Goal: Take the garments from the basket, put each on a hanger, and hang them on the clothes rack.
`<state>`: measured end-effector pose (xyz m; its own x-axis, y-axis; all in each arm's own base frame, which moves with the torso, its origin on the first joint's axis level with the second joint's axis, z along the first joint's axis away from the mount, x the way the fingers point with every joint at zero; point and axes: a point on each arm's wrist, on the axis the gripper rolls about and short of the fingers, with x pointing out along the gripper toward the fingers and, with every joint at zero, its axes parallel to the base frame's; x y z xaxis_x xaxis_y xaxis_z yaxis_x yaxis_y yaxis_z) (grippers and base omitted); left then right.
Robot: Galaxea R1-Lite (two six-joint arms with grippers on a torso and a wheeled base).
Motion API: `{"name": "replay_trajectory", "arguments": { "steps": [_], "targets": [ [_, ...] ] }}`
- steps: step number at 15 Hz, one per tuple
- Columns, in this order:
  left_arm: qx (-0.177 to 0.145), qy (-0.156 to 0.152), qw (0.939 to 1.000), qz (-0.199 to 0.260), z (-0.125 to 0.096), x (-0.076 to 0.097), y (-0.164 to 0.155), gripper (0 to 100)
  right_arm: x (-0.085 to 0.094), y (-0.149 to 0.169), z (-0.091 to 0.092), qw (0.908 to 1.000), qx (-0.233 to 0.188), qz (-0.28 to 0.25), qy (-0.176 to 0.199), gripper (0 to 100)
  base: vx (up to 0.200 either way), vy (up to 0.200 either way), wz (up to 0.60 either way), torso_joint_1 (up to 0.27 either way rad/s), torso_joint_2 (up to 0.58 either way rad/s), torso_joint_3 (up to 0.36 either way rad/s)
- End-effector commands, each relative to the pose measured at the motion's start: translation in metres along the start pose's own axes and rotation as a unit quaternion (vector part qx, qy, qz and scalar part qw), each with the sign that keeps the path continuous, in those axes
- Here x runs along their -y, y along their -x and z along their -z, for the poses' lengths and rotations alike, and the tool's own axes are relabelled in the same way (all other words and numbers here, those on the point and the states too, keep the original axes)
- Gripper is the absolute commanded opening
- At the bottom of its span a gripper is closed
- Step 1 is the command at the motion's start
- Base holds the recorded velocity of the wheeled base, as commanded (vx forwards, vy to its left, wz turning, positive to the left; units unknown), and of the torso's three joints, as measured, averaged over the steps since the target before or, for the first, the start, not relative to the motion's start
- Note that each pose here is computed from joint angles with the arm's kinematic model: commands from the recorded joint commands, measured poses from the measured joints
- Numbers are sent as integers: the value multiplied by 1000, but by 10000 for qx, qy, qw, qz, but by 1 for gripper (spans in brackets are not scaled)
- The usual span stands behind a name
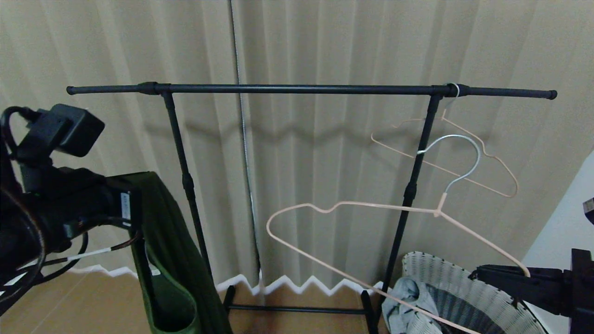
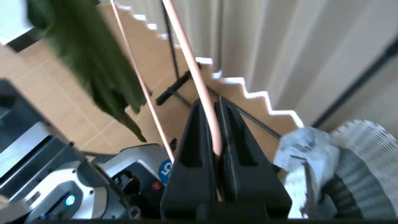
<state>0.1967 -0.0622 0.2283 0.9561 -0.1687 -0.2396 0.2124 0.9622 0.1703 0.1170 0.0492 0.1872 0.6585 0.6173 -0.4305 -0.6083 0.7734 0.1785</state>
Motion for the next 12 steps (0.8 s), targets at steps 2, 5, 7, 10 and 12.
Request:
{"name": "replay_trajectory", "arguments": {
  "steps": [2, 5, 7, 10, 12],
  "targets": [
    [-250, 78, 9993, 280, -7, 32, -39, 0, -10, -17, 2, 9984, -248, -501, 69, 0, 0, 0, 0, 0, 0, 0],
    [-286, 183, 9993, 174, -14, 50, -57, 0, -21, -20, -1, 9966, -115, -811, 122, 0, 0, 0, 0, 0, 0, 0],
    [-190, 351, 9992, 14, -23, 57, -66, 0, -21, -26, -3, 9963, -197, -836, 49, 0, 0, 0, 0, 0, 0, 0],
    [-188, 324, 9993, -29, -30, 63, -65, 0, -17, -45, -8, 9972, -154, -725, -19, 0, 0, 0, 0, 0, 0, 0],
    [-200, 312, 9993, -37, -33, 64, -65, 0, -12, -66, -15, 9992, -35, -359, -198, 0, 0, 0, 0, 0, 0, 0]
  ]
}}
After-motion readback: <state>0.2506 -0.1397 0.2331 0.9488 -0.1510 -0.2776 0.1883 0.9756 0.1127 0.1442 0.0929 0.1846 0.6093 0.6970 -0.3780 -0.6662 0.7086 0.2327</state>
